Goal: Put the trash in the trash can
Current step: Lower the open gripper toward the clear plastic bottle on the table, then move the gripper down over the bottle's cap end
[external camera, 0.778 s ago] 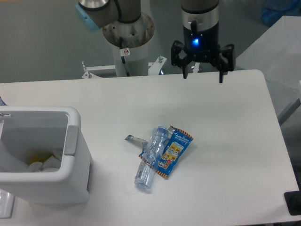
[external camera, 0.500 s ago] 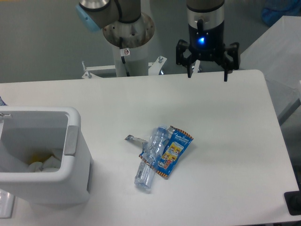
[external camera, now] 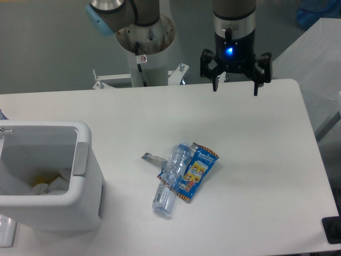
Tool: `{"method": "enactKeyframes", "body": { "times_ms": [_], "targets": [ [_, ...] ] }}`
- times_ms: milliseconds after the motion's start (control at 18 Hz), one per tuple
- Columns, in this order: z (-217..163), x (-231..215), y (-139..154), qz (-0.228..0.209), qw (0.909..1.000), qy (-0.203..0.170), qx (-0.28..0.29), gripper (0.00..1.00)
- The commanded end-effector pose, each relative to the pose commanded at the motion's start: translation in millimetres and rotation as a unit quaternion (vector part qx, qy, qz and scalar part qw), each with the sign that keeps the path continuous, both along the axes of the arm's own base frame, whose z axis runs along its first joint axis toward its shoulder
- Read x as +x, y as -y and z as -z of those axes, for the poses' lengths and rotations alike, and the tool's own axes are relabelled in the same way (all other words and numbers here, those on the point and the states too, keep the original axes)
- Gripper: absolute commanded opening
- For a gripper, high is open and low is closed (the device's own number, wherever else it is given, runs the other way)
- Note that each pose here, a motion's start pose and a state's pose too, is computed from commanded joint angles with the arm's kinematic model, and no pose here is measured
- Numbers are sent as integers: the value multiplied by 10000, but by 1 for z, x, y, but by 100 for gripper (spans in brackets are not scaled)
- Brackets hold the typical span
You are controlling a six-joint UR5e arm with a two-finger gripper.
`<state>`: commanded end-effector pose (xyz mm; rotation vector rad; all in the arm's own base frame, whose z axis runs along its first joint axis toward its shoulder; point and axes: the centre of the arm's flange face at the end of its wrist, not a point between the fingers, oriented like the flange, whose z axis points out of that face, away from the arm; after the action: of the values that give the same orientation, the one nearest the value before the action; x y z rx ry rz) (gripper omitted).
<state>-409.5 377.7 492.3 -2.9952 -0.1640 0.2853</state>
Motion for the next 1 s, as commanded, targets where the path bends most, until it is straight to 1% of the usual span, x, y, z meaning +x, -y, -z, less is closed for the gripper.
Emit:
{"method": "enactKeyframes", "body": {
  "times_ms": [111, 222, 278, 333, 389, 444, 556, 667, 1000],
  "targets": [
    [16, 2, -4, 49, 9998, -11, 201, 100],
    [41, 5, -5, 60, 9992, -149, 377, 100],
    [49, 5, -5, -23, 9988, -205, 443, 100],
    [52, 6, -6, -205, 9983, -204, 507, 100],
    [57, 7, -10, -359, 9978, -142, 540, 100],
    [67, 7, -18, -385, 9978, -41, 534, 100],
    [83, 6, -30, -328, 9980, 127, 517, 100],
    [109, 6, -50, -222, 9984, 336, 400, 100],
    [175, 16, -72, 17, 9968, 803, -30, 100]
  ]
}}
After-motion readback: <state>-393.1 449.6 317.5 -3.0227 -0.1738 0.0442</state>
